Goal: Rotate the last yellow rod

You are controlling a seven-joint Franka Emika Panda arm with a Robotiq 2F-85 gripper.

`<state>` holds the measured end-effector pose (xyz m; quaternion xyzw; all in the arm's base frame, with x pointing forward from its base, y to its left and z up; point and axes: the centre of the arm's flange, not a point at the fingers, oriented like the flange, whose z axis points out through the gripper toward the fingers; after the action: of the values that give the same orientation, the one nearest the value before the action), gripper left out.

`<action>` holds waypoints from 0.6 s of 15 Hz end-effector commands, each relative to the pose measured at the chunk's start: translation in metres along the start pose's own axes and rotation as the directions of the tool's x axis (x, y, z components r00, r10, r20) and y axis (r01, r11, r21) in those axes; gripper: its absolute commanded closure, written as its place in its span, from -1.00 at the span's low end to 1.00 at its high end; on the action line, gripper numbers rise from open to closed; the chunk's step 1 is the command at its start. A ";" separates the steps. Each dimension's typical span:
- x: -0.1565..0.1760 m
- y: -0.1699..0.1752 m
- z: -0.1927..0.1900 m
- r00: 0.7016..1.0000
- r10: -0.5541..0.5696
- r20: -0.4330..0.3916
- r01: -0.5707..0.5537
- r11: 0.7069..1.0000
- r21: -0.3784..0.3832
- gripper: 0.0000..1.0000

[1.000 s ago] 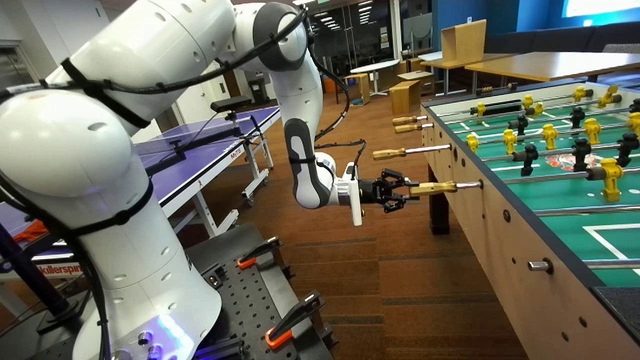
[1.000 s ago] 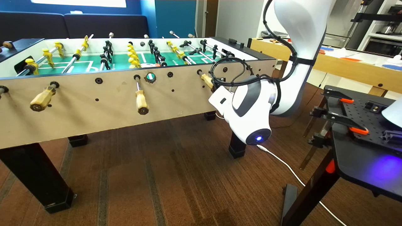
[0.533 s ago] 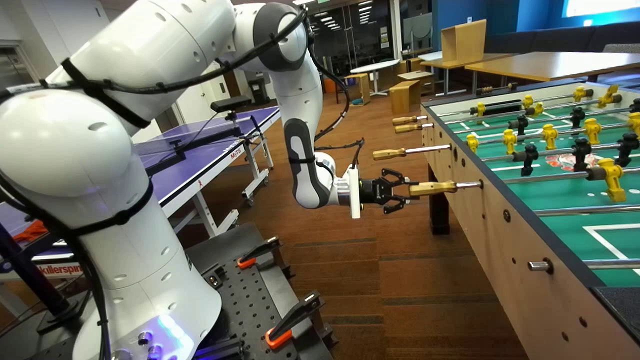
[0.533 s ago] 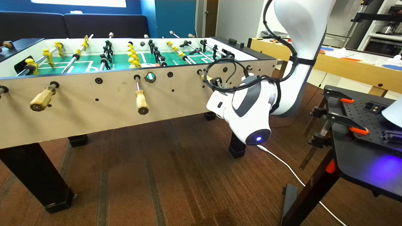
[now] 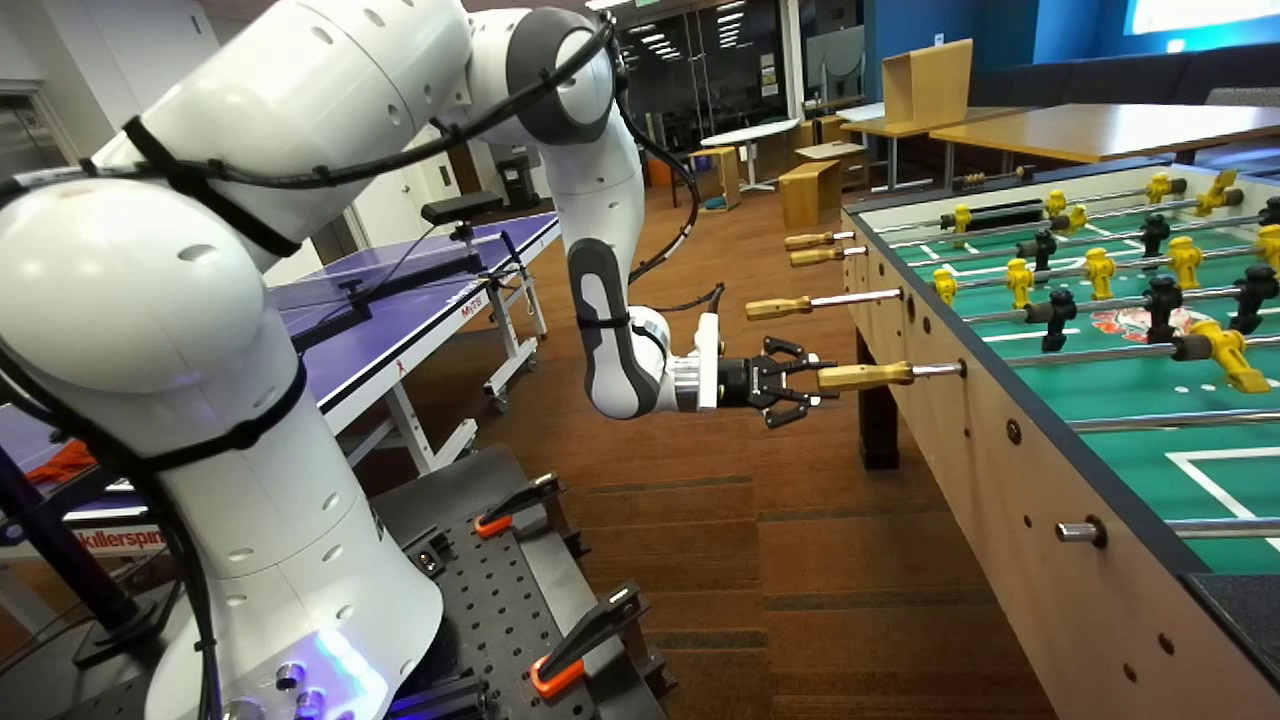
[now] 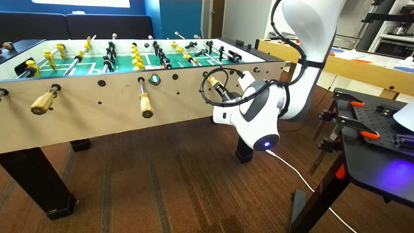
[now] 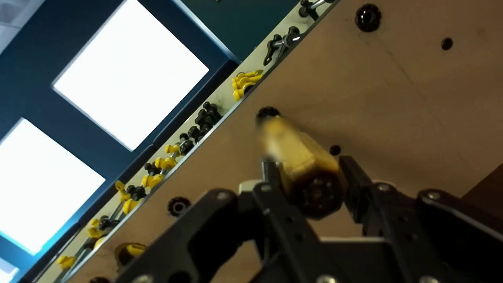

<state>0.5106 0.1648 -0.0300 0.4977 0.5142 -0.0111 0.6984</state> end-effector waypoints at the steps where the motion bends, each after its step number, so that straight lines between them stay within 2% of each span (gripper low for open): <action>1: -0.006 0.025 0.003 0.981 -0.190 0.049 0.192 0.981 -0.030 0.65; 3: -0.006 0.025 0.003 0.953 -0.297 0.053 0.299 0.954 -0.034 0.65; 5: -0.006 0.025 0.004 0.914 -0.401 0.056 0.403 0.914 -0.040 0.65; 9: -0.009 0.026 0.005 0.814 -0.578 0.062 0.581 0.812 -0.058 0.65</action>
<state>0.5089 0.1633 -0.0318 0.3481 0.6192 -0.1809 0.6802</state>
